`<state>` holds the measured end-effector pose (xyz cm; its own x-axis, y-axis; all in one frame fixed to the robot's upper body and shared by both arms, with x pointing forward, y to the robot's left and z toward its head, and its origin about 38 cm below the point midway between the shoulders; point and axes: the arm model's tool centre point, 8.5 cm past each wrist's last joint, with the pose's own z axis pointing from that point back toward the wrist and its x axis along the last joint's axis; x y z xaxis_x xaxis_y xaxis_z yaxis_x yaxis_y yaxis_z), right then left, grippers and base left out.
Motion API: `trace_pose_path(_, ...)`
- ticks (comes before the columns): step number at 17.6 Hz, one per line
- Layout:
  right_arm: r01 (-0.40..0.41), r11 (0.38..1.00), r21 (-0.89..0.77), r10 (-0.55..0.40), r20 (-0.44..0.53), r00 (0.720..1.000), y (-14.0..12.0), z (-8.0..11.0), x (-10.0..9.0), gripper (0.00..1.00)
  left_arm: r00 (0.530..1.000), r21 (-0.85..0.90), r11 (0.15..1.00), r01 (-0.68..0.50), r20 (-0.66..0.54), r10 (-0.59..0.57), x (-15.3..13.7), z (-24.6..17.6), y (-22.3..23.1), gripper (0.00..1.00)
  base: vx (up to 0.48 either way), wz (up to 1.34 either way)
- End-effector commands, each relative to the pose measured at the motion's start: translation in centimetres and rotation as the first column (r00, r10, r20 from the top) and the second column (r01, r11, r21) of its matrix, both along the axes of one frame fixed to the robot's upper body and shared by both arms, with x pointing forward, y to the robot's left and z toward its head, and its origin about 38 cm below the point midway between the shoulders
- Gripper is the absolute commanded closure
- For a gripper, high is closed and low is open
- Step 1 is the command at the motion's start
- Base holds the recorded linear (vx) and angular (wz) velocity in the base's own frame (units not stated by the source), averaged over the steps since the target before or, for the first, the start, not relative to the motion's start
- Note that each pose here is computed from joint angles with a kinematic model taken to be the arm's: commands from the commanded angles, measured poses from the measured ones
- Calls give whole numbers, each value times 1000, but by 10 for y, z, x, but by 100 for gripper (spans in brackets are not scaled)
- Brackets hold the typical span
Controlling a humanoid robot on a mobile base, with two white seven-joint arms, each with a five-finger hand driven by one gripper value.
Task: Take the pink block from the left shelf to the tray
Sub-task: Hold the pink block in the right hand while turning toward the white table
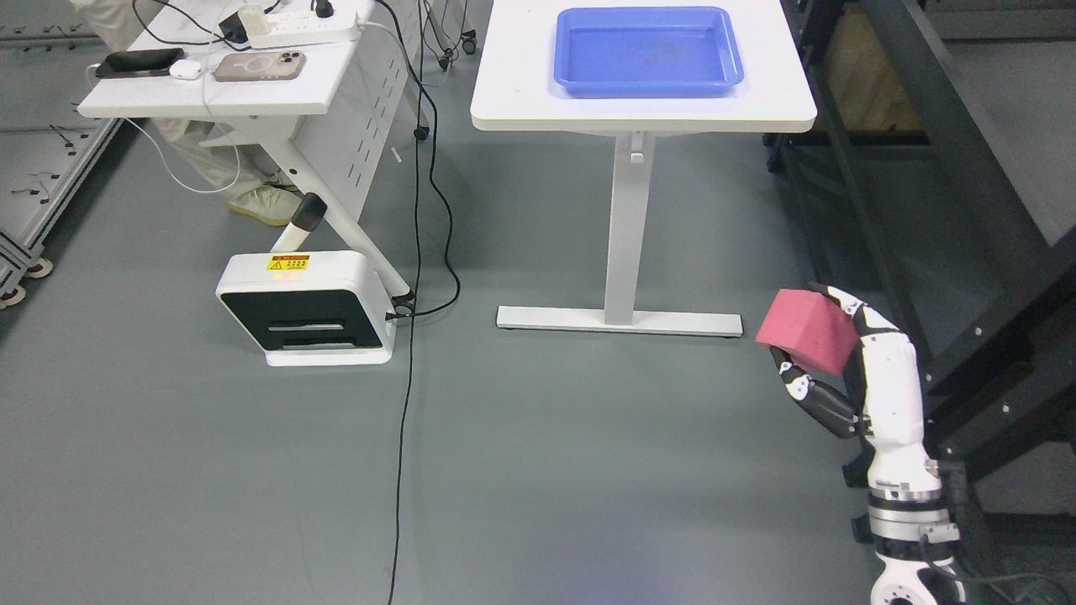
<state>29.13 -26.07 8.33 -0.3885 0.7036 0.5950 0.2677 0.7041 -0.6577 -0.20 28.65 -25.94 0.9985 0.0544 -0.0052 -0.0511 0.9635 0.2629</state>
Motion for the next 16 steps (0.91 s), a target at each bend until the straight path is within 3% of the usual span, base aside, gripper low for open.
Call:
trace_pose_path(1, -7, 1000, -17, 7, -3, 1000, -3, 0, -1, 95, 999, 17, 1000, 4, 49, -5, 26, 1, 11, 0, 249, 166)
trace_pose_path(16, -75, 997, -24, 75, -11, 997, 13, -4, -4, 95, 999, 17, 1000, 4, 47, -4, 25, 1, 11, 0, 290, -43)
